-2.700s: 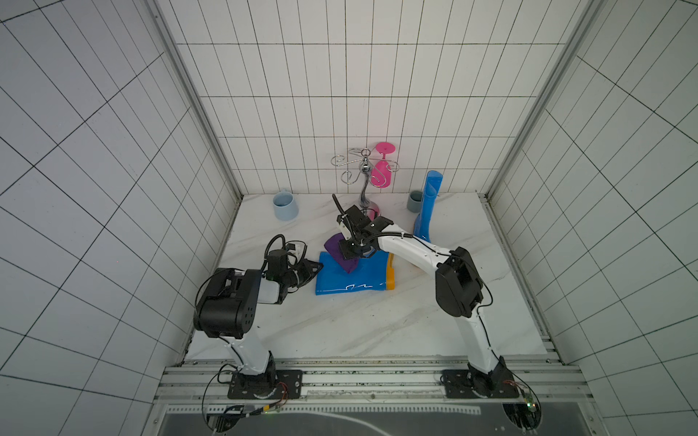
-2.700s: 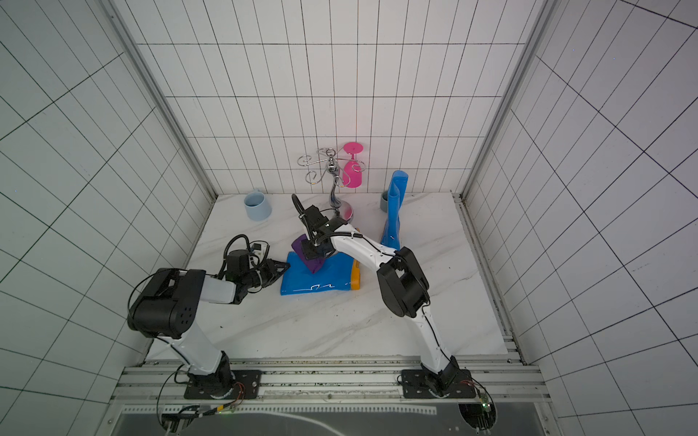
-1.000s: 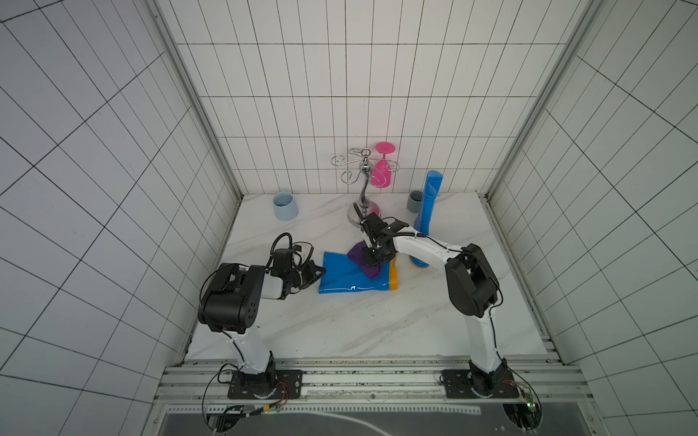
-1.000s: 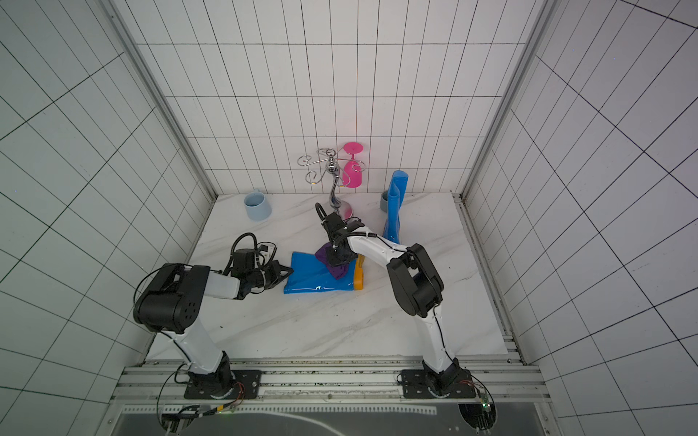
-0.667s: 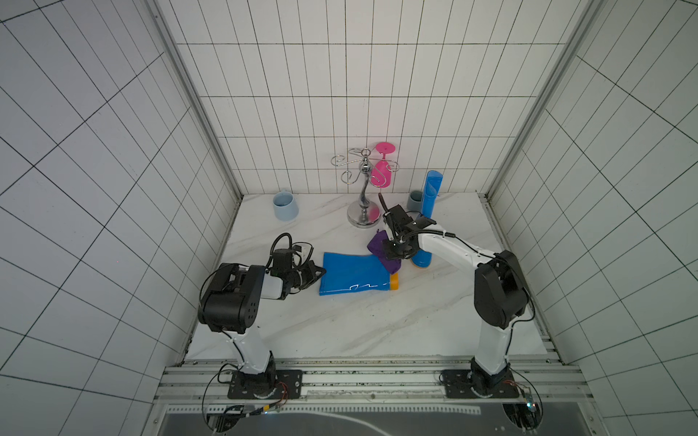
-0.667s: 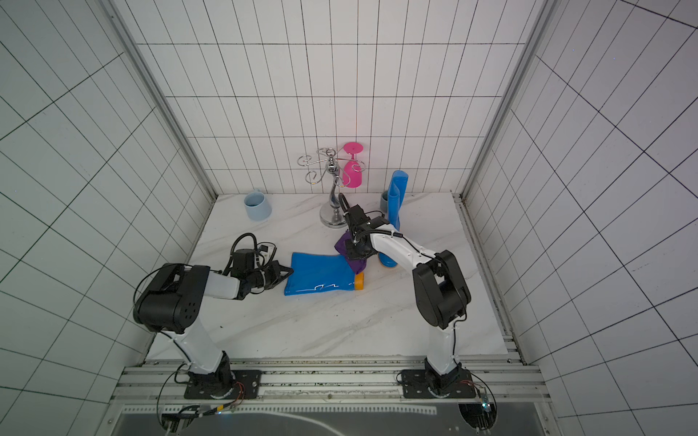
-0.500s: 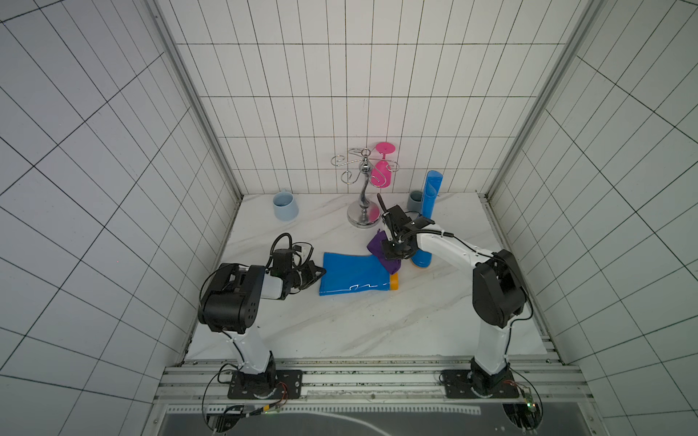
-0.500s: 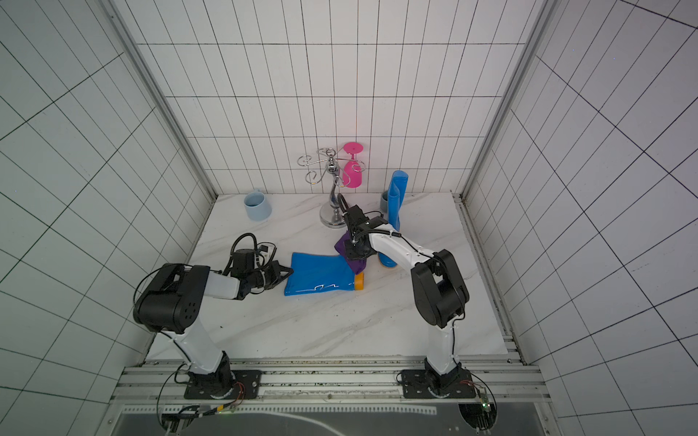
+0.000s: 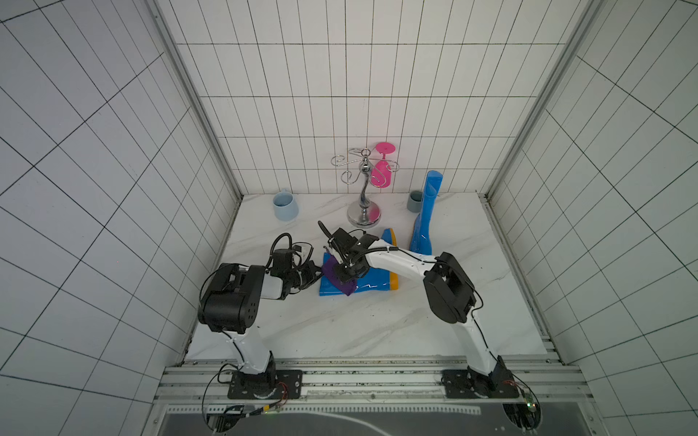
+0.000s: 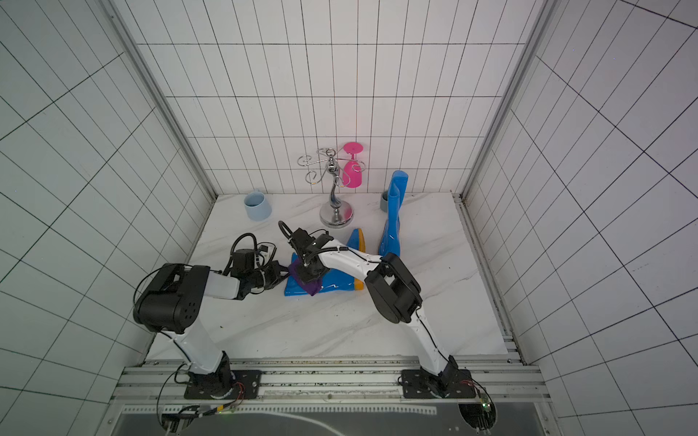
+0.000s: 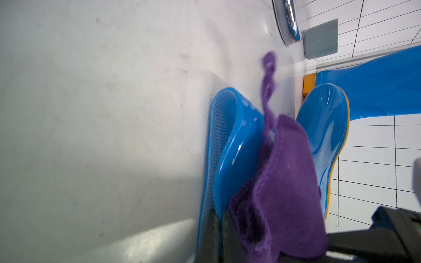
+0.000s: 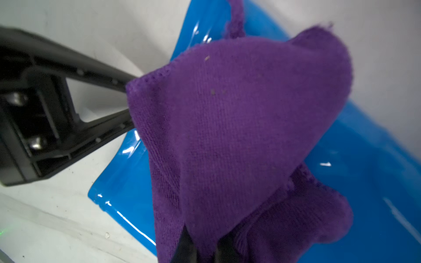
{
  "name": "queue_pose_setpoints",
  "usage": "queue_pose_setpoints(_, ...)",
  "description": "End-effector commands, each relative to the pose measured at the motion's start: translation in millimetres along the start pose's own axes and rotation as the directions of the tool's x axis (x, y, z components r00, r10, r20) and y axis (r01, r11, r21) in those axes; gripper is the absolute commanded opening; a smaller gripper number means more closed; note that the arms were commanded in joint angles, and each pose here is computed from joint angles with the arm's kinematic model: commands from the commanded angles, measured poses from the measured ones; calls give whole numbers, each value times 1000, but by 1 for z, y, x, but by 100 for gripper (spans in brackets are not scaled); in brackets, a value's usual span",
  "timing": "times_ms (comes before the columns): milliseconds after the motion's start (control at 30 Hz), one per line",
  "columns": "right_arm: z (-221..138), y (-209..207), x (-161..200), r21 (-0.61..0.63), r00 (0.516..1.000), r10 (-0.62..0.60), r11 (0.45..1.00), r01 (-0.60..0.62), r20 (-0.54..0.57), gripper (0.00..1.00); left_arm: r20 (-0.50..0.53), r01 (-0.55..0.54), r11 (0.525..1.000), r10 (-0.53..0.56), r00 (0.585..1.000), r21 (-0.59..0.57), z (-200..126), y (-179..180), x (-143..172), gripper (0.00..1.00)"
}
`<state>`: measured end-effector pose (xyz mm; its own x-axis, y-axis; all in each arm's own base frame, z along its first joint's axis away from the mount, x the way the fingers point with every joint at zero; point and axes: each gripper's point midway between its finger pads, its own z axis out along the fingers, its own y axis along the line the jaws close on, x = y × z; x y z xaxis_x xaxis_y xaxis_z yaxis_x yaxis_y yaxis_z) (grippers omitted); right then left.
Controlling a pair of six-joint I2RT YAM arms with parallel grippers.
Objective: Wipe the rubber boots with a cloth
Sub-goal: Wipe the dirt off the rubber boot.
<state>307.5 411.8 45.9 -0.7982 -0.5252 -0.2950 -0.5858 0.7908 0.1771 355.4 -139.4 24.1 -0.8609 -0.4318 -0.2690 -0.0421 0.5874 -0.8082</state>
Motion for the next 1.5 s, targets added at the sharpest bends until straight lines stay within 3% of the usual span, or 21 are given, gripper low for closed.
queue_pose_setpoints(0, -10, 27, -11, -53, 999, -51, 997, 52, 11, 0, -5, 24, 999, -24, 1000, -31, 0, 13, 5, 0)
queue_pose_setpoints(200, -13, -2, 10, 41, 999, -30, 999, 32, -45, 0, -3, 25, 999, -25, 1000, -33, 0, 12, 5, 0)
queue_pose_setpoints(400, -33, -64, 54, 136, 996, 70, 989, -61, -61, 0, -1, 23, 999, -23, 1000, -31, -1, 12, 5, 0)
queue_pose_setpoints(667, -83, -149, 94, 270, 978, 209, 943, -197, -15, 0, -1, 22, 999, -22, 1000, -30, -1, 12, 4, 0)
queue_pose_setpoints(800, -104, -168, 94, 287, 972, 232, 929, -233, 36, 0, -1, 24, 999, -24, 1000, -31, -1, 12, 4, 0)
queue_pose_setpoints(933, -100, -141, 64, 216, 980, 190, 956, -200, 67, 0, -2, 24, 999, -24, 1000, -31, -1, 12, 4, 0)
queue_pose_setpoints(1133, -73, -44, 19, 94, 996, 37, 995, -45, 87, 0, -3, 22, 999, -22, 1000, -30, -1, 12, 5, 0)
queue_pose_setpoints(1267, -49, 2, 12, 45, 997, -38, 998, 35, 62, 0, -2, 22, 999, -22, 1000, -30, -1, 12, 4, 0)
queue_pose_setpoints(1467, -25, 29, 22, 34, 990, -138, 990, 138, -4, 0, -4, 22, 999, -22, 1000, -28, 0, 12, 5, 0)
